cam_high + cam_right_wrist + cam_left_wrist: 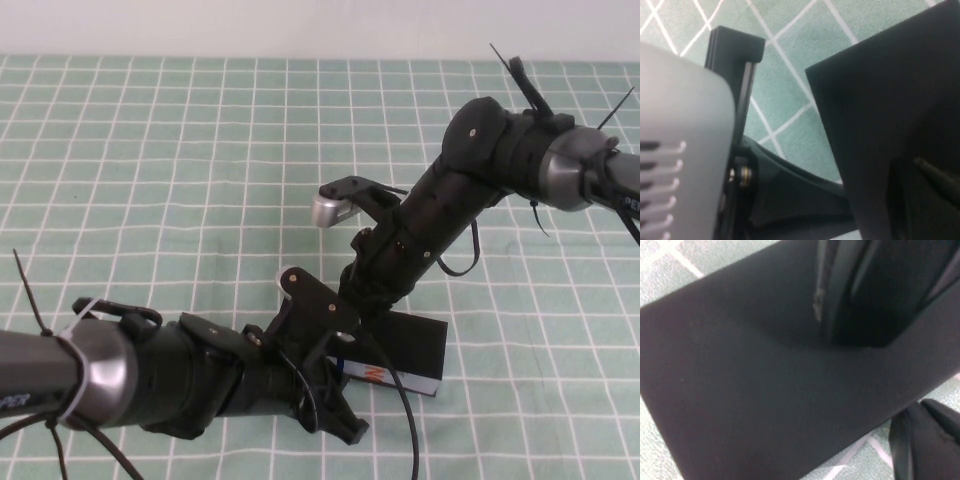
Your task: Return glasses to glasses case
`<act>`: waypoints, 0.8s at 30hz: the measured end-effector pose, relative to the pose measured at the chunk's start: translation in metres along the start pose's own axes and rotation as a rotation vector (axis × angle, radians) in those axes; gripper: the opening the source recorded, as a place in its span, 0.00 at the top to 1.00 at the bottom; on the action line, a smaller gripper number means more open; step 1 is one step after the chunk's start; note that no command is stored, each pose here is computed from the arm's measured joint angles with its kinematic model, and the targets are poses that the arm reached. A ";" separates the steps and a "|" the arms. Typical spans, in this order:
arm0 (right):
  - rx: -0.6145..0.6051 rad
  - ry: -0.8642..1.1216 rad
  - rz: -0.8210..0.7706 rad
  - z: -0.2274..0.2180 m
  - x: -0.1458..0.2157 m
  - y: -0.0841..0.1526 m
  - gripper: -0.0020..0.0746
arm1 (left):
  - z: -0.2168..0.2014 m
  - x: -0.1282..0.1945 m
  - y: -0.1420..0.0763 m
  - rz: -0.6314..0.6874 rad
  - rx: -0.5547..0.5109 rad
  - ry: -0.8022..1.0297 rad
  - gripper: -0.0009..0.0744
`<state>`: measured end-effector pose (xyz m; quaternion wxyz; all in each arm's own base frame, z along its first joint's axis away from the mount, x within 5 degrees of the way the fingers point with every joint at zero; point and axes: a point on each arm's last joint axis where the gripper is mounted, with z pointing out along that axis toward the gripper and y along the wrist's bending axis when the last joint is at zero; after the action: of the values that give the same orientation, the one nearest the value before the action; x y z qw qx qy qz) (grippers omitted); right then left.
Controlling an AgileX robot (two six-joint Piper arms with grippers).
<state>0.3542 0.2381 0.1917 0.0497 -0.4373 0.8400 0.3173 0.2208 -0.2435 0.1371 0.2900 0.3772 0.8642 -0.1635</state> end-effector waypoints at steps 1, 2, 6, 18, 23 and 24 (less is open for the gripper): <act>0.005 -0.004 -0.001 -0.001 0.000 0.000 0.99 | 0.000 0.000 0.000 0.000 0.000 0.000 0.99; 0.010 -0.006 -0.003 -0.001 0.000 0.000 0.99 | -0.001 0.000 0.000 0.002 0.000 -0.002 0.99; 0.077 -0.050 -0.052 -0.013 -0.007 0.010 0.99 | -0.011 -0.006 -0.001 0.015 0.002 -0.034 0.99; 0.422 -0.487 -0.056 -0.174 -0.001 0.065 0.99 | -0.145 -0.055 -0.010 0.165 -0.033 -0.468 0.99; 0.654 -0.600 0.005 -0.248 0.036 0.087 0.99 | -0.208 -0.043 -0.006 0.152 -0.112 -0.645 0.99; 0.703 -0.623 -0.003 -0.262 0.045 0.096 0.99 | -0.219 -0.037 -0.006 0.150 -0.118 -0.675 0.99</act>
<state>0.3042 0.0955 0.4303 0.4449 -0.2791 0.8410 0.1297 0.1538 -0.1578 0.3307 0.5918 0.3471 0.6975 -0.2068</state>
